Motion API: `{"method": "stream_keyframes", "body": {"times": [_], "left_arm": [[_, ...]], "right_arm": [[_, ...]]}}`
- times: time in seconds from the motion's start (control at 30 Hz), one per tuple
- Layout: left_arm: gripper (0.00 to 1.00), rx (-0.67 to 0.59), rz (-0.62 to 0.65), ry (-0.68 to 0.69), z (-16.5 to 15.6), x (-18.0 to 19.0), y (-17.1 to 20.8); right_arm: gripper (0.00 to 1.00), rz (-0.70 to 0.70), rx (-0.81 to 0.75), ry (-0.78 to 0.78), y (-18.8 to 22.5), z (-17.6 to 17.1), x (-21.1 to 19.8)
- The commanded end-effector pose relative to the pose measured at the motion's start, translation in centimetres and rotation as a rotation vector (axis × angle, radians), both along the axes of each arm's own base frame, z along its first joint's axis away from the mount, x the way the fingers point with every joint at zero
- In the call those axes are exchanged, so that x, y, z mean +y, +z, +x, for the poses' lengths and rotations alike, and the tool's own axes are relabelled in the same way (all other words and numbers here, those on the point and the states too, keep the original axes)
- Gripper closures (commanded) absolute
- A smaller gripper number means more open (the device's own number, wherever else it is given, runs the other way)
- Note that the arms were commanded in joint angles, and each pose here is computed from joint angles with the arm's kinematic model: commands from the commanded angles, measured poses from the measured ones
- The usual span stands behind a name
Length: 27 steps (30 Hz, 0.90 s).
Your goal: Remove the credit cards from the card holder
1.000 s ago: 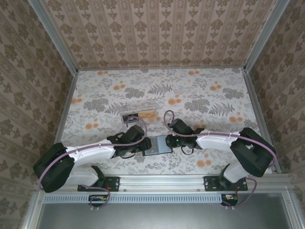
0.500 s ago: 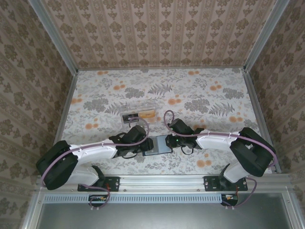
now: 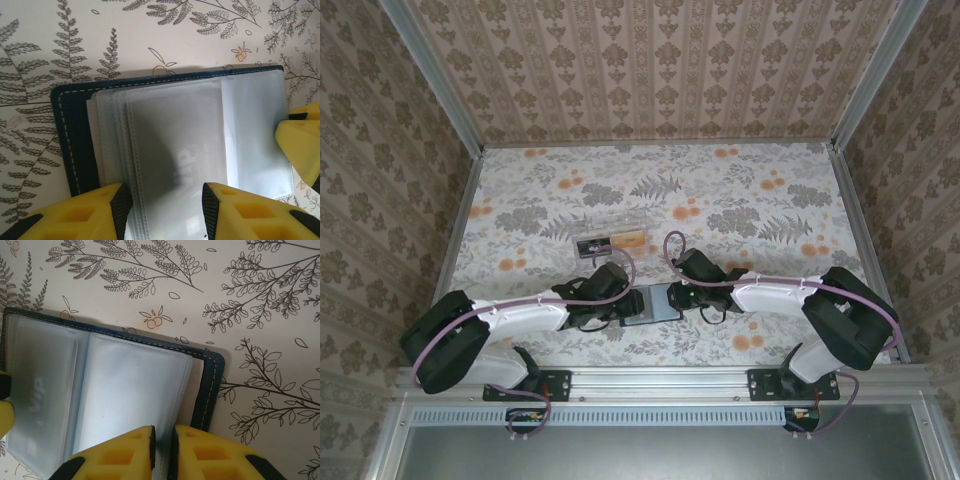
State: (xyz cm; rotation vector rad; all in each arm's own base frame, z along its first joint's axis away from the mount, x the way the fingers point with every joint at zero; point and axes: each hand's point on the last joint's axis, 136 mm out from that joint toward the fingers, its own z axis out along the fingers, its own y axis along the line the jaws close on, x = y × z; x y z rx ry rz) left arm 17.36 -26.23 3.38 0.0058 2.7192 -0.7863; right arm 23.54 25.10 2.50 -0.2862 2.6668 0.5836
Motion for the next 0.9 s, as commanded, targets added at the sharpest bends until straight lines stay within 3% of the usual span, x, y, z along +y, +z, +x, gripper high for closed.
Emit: {"method": "stream_keyframes", "body": {"times": [0.0,0.17,0.37,0.67,0.87], "left_arm": [[0.52,-0.022,-0.060,-0.053,-0.1,-1.9,1.6],[0.46,-0.031,-0.082,-0.070,-0.2,-2.3,1.9],[0.32,-0.026,-0.104,-0.089,-0.2,-3.0,1.8],[0.31,-0.020,-0.133,-0.102,-0.3,-3.7,1.9],[0.12,-0.030,-0.120,-0.105,-0.3,-3.3,2.0]], "right_arm": [[0.79,-0.013,0.051,-0.006,-1.1,-0.8,-0.3],[0.79,-0.014,0.052,-0.006,-1.2,-0.8,-0.2],[0.79,-0.015,0.055,-0.009,-1.2,-0.8,-0.3],[0.79,-0.017,0.055,-0.011,-1.2,-0.8,-0.3],[0.79,-0.020,0.058,-0.011,-1.3,-0.9,-0.3]]}}
